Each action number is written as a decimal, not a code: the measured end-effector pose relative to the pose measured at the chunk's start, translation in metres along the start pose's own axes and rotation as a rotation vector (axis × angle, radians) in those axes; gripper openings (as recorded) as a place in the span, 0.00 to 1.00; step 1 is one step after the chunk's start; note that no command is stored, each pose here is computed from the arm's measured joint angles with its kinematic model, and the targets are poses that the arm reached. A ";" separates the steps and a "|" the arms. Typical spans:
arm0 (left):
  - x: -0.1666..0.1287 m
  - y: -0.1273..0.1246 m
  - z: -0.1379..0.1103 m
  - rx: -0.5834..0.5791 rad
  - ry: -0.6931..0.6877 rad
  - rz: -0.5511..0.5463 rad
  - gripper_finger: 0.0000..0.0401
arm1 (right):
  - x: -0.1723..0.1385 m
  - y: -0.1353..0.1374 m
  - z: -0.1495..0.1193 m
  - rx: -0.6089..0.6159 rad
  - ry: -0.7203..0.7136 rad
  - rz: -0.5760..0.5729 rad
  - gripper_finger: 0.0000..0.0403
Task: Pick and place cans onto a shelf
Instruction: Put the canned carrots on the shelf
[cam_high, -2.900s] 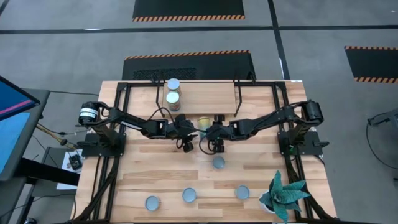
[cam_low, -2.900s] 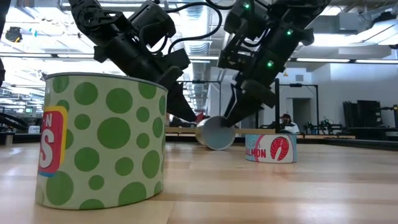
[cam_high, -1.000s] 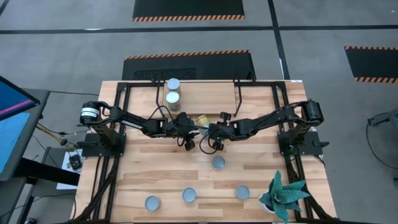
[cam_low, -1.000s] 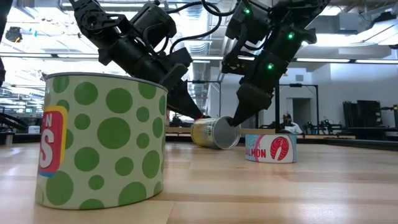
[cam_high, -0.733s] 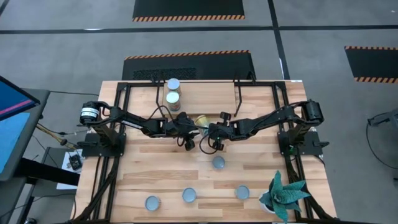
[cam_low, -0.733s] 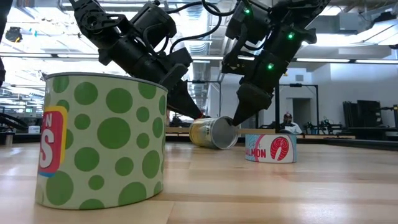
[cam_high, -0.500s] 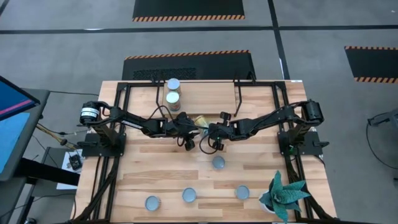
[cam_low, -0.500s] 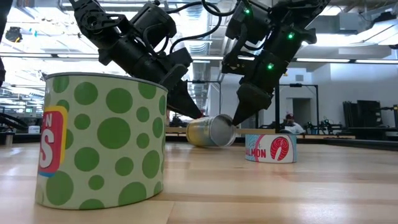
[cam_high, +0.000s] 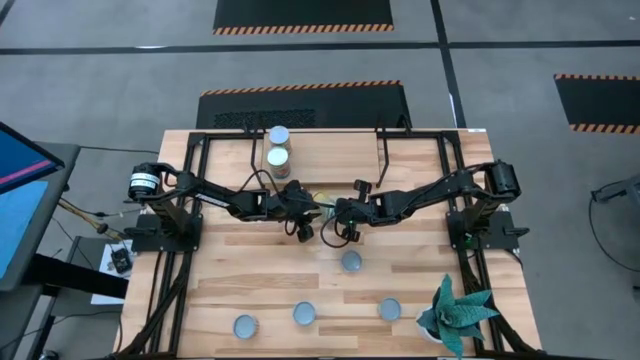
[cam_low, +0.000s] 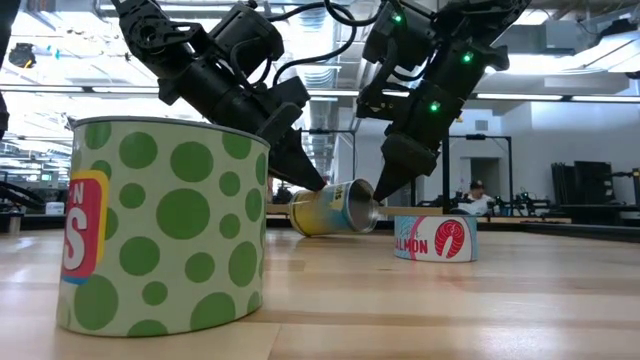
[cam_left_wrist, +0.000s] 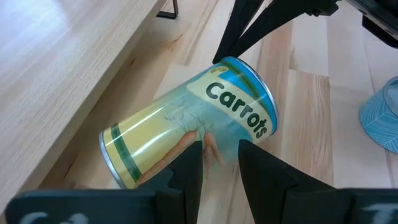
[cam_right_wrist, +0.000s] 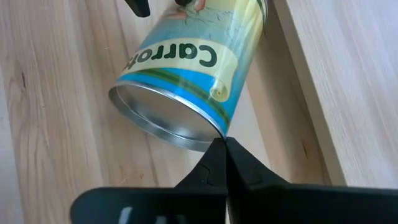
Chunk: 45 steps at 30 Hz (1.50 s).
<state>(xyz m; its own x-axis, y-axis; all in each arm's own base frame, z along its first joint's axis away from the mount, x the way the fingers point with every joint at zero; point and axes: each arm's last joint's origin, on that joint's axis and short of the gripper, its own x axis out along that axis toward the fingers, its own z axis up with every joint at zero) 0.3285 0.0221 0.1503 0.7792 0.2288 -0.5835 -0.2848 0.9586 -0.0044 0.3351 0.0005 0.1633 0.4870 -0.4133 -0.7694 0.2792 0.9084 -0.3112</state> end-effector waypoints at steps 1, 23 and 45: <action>0.000 0.000 0.000 -0.004 0.000 0.000 0.24 | 0.000 0.000 0.000 0.000 0.000 0.000 0.01; -0.060 0.003 0.033 -0.088 -0.080 -0.019 0.24 | -0.075 -0.039 0.000 0.073 -0.006 0.081 0.00; -0.069 0.005 0.029 -0.077 -0.020 0.010 0.24 | -0.078 -0.055 -0.014 0.087 0.128 0.026 0.02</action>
<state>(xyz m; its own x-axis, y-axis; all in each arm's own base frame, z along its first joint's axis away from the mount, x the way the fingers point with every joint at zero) 0.2899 0.0158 0.2140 0.7868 0.2427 -0.5675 -0.3345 0.9404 -0.0615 0.2697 -0.0167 0.2326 0.3870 -0.3735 -0.8430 0.3413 0.9074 -0.2453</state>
